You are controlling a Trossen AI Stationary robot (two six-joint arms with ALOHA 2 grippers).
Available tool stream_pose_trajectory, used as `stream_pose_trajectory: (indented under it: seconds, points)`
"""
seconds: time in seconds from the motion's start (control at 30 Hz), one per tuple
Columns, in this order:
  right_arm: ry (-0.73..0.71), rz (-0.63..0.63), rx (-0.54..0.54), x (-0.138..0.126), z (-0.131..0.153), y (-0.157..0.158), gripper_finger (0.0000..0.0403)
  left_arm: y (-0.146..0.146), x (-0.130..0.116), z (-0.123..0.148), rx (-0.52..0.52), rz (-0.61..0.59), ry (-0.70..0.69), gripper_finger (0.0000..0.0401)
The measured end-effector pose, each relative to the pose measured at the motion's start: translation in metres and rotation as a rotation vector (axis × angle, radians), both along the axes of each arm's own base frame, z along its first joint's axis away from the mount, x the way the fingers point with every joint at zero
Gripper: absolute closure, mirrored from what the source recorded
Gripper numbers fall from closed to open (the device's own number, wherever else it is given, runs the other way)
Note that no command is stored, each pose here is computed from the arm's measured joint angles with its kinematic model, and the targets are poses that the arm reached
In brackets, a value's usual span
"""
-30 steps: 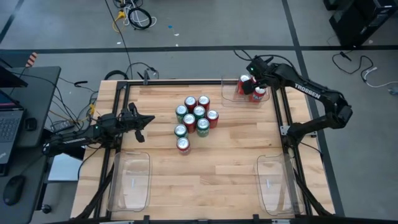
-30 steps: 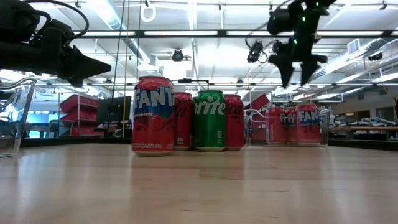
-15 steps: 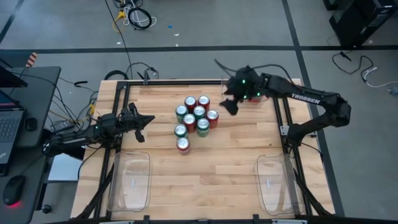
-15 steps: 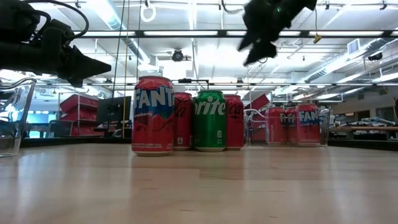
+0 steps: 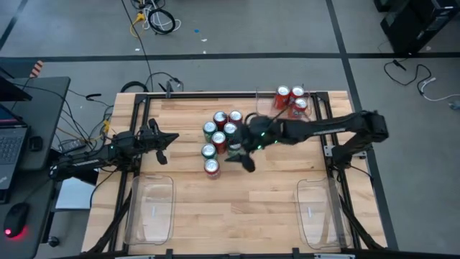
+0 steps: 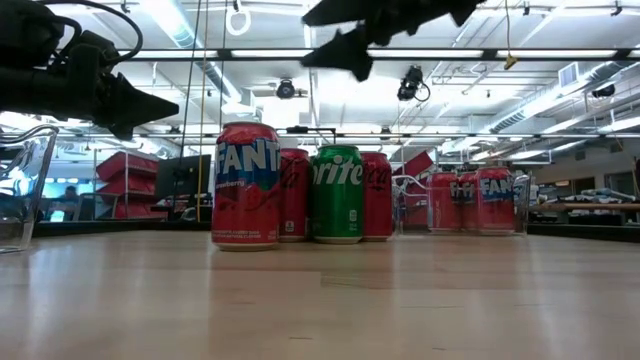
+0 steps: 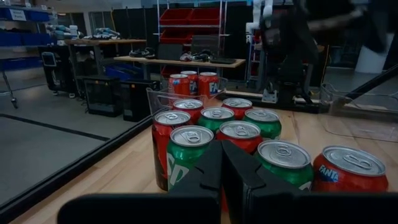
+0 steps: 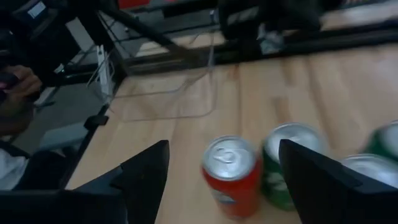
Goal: Sort soda cans
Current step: Put the orange soda can into the top transparent bin
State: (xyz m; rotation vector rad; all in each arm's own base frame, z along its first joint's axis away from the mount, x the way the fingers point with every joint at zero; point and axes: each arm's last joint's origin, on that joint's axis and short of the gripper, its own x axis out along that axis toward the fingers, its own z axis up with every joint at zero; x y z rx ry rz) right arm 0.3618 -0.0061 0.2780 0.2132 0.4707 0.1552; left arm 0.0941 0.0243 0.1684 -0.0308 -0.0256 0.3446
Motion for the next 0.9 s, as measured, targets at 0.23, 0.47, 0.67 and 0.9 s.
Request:
stream_pose_trajectory:
  seconds: [0.23,0.47,0.67,0.9]
  points:
    - [0.130,-0.054,0.014,0.035,-0.037,0.019,0.0110,0.000,0.000,0.000,0.001,-0.001,0.000,0.0393]
    - [0.208,-0.115,-0.103,0.054,-0.046,0.030,0.0079,0.000,0.000,0.000,0.001,-0.002,0.000,0.0393]
    - [0.230,-0.142,-0.179,0.064,-0.053,0.035,0.0063,0.000,0.000,0.000,0.001,-0.005,0.000,0.0393]
    - [0.250,-0.134,-0.185,0.068,-0.064,0.039,0.0070,0.000,0.000,0.000,0.001,-0.005,0.001,0.0393]
